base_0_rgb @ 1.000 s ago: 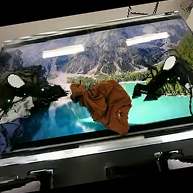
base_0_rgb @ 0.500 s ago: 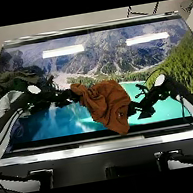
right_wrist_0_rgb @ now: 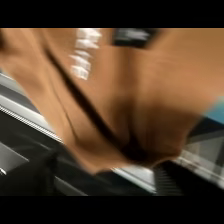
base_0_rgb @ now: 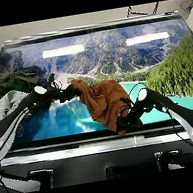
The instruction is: Fold the clothes and pants, and hang the long-sleeved shirts on hangers.
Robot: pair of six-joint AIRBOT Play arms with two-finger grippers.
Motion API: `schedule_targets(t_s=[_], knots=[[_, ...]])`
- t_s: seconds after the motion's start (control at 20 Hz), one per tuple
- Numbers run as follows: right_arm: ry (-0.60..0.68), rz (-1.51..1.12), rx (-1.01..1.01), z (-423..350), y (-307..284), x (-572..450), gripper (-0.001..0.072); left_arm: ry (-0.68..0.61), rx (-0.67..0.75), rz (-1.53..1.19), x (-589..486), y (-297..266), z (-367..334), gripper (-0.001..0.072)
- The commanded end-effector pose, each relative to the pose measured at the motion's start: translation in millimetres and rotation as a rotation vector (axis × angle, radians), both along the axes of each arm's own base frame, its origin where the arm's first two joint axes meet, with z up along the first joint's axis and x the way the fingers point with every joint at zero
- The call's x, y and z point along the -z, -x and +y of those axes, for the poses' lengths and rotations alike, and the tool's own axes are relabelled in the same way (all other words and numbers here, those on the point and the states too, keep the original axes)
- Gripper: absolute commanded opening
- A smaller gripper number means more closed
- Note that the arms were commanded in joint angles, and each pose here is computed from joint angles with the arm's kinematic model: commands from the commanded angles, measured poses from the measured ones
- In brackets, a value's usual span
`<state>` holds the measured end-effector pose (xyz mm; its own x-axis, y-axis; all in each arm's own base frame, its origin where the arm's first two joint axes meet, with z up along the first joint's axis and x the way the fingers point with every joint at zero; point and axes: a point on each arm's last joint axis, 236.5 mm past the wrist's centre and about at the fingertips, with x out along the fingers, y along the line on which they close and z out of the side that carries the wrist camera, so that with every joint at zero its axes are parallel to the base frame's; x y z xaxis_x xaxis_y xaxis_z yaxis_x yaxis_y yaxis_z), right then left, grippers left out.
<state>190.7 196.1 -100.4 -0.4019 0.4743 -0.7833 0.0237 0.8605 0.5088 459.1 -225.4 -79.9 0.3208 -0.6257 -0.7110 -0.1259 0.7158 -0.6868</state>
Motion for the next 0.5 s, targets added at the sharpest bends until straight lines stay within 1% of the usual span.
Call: schedule_targets(t_s=[0.0,0.05,0.1,0.2,0.3,0.4,0.45], knots=[[-0.041,-0.081,0.096,30.9,-18.5,6.0,0.0312,0.008,0.023,-0.034,-15.4,-0.8,-3.5,0.0029],[-0.052,-0.090,0.113,35.1,-22.0,5.0,0.0062,0.005,0.047,-0.058,-24.2,0.8,-4.4,0.0029],[-0.065,-0.085,0.136,39.1,-24.2,1.9,0.0041,0.000,0.061,-0.081,-33.7,1.5,-4.3,0.0029],[-0.081,-0.140,0.139,36.7,-40.9,-13.7,0.0040,-0.031,0.078,-0.164,-62.2,-1.1,1.0,0.0028],[-0.093,-0.274,0.148,19.8,-80.6,-56.1,0.0040,-0.062,0.072,-0.281,-107.9,-5.1,12.3,0.0028],[-0.068,-0.511,0.178,-19.6,-134.8,-130.1,0.0038,-0.067,0.040,-0.431,-175.8,-4.3,28.6,0.0027],[-0.031,-0.681,0.212,-48.9,-163.3,-181.8,0.0038,-0.070,0.012,-0.535,-219.5,-0.9,39.9,0.0027]])
